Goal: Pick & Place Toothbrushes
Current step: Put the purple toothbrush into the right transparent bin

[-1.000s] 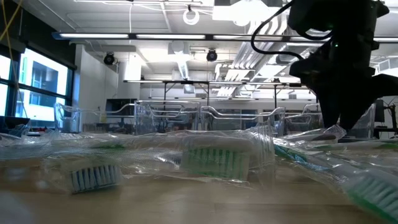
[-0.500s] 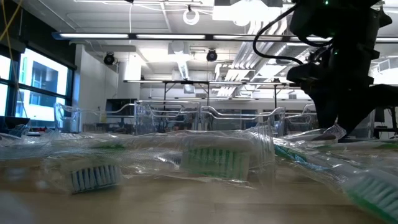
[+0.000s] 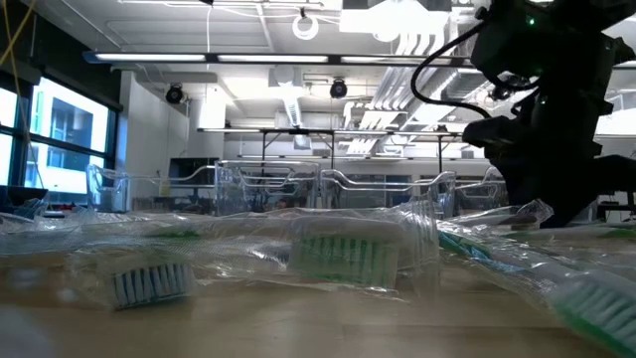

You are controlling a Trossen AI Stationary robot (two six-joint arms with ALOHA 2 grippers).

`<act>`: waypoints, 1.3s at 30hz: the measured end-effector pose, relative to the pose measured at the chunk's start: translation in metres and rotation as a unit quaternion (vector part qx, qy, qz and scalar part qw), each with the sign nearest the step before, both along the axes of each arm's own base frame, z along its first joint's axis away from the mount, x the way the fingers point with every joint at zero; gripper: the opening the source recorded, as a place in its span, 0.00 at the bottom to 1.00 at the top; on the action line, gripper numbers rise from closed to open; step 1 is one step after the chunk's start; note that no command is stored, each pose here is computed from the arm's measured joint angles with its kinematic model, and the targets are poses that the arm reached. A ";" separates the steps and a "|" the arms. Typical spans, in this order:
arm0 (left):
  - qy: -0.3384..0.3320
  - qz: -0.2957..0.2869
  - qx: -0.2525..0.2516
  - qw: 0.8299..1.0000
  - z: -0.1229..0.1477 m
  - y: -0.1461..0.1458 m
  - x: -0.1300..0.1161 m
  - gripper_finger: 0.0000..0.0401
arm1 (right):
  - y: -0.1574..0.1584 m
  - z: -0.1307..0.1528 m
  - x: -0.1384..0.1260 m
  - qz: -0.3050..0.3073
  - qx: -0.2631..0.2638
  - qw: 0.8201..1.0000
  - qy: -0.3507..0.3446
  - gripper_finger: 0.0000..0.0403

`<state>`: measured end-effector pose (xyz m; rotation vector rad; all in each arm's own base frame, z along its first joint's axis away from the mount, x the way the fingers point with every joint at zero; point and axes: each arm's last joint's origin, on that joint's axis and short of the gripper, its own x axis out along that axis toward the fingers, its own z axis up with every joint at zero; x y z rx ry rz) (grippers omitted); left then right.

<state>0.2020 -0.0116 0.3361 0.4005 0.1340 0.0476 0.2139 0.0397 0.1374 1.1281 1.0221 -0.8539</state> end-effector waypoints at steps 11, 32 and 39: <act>0.000 0.000 0.000 1.000 0.000 0.000 0.000 0.38 | -0.003 -0.006 -0.009 -0.025 -0.021 0.999 0.028 0.35; 0.000 0.000 0.000 1.000 0.000 0.000 0.000 0.38 | -0.005 -0.008 -0.017 -0.031 -0.035 0.997 0.066 0.29; 0.000 0.000 0.000 1.000 0.000 0.000 0.000 0.38 | -0.006 -0.009 -0.020 -0.022 -0.040 0.996 0.079 0.08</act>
